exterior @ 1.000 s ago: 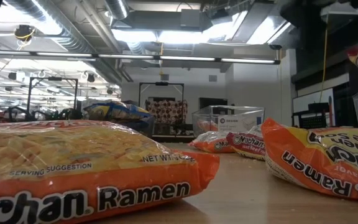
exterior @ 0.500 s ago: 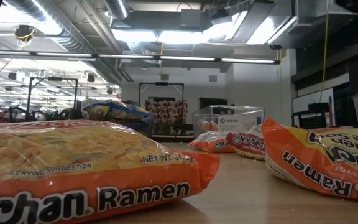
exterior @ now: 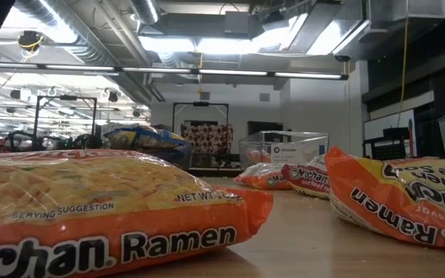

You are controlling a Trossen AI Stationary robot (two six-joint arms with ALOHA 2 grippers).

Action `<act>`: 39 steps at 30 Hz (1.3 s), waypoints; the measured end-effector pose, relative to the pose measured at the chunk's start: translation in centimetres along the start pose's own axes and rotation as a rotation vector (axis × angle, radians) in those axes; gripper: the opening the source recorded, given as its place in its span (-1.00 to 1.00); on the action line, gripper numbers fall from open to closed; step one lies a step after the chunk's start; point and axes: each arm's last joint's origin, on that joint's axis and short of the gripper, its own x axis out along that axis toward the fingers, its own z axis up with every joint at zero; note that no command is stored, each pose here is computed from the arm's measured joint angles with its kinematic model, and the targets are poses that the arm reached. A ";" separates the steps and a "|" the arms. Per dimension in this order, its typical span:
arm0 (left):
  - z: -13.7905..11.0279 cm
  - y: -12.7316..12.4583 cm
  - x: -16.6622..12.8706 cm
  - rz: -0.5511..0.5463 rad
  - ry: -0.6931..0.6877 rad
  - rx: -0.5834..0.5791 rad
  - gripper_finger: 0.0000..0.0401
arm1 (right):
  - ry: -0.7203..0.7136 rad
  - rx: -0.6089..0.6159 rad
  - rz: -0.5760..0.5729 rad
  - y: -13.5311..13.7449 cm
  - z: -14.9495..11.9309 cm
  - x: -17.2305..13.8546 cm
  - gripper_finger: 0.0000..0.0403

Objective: Sort Maruchan noodles
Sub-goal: Put the orange noodle pack into the top transparent bin

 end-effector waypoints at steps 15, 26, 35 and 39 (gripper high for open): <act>-2.7 2.2 1.7 -0.199 0.000 -0.050 -0.37 | -0.201 0.273 0.030 0.1 -2.7 -2.1 0.72; -15.6 3.8 -1.0 -0.252 -0.079 -0.265 -0.37 | -0.273 0.265 -0.024 0.4 -2.7 -1.9 0.72; -24.3 4.3 -0.1 -0.185 0.144 -0.185 -0.37 | -0.342 0.308 -0.041 0.3 -2.5 -1.9 0.72; -25.6 4.6 -0.1 -0.193 0.190 -0.169 -0.37 | -0.356 0.317 -0.044 0.3 -2.4 -1.9 0.72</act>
